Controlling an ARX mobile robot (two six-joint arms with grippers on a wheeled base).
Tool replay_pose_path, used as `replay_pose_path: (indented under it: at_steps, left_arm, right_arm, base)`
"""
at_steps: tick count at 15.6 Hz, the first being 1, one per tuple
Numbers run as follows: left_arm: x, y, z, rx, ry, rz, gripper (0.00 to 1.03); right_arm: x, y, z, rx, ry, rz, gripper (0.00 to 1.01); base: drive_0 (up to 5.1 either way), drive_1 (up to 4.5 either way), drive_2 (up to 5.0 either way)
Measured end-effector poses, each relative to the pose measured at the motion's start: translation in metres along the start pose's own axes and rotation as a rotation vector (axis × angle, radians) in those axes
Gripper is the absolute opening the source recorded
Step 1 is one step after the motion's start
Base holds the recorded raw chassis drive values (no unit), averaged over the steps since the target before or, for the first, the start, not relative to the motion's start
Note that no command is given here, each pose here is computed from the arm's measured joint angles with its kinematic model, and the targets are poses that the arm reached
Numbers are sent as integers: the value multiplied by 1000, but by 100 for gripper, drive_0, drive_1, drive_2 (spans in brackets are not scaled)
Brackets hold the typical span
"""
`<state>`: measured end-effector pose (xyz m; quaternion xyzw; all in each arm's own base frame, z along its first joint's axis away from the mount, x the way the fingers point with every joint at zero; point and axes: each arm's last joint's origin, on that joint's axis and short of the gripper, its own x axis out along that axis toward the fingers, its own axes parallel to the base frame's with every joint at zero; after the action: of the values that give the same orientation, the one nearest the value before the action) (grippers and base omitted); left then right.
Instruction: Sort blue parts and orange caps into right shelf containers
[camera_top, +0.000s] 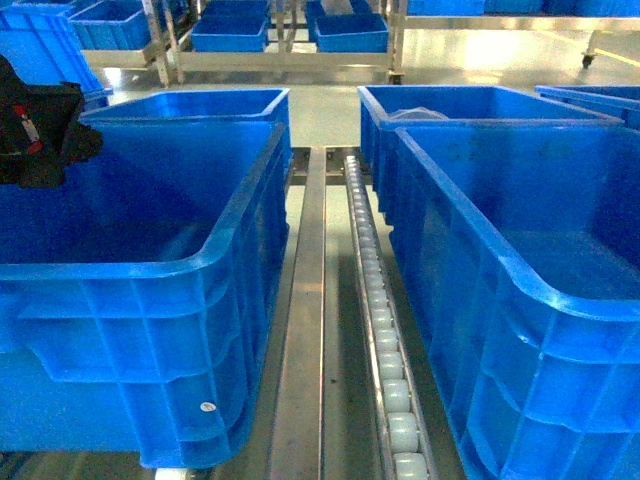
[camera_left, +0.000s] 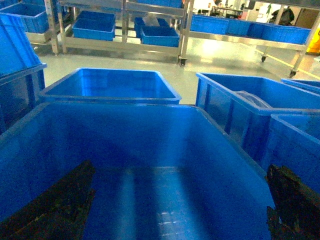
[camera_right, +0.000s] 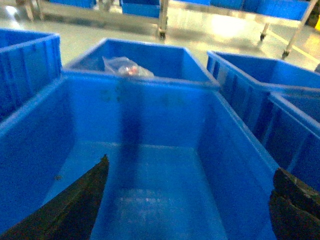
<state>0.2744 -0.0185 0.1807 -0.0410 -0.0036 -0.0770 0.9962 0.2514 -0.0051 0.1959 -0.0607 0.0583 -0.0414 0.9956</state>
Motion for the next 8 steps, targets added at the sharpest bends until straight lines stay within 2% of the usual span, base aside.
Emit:
replay_pose_path:
  at_steps: [1, 2, 3, 5, 7, 8]
  left_arm:
    - [0, 0, -1, 3, 7, 8, 97]
    - [-9, -1, -3, 32, 21, 106, 84]
    - [-25, 0, -4, 50, 20, 144, 72]
    - [-51, 6, -5, 64, 12, 152, 45]
    - [-71, 10, -14, 65, 7, 166, 20]
    - [-80, 9, -21, 63, 41, 163, 7]
  right_arm:
    - [-3, 2, 1, 31, -81, 36, 91]
    - [-13, 3, -3, 68, -118, 67, 78]
    - [-27, 4, -12, 90, -107, 80, 63]
    - [-47, 3, -19, 104, -110, 81, 35]
    - [-62, 2, -26, 106, -105, 82, 9]
    - [-69, 2, -28, 106, -105, 82, 1]
  base:
    - [0, 0, 0]
    - [0, 0, 0]
    - [0, 0, 0]
    - [0, 0, 0]
    - [0, 0, 0]
    - [0, 0, 0]
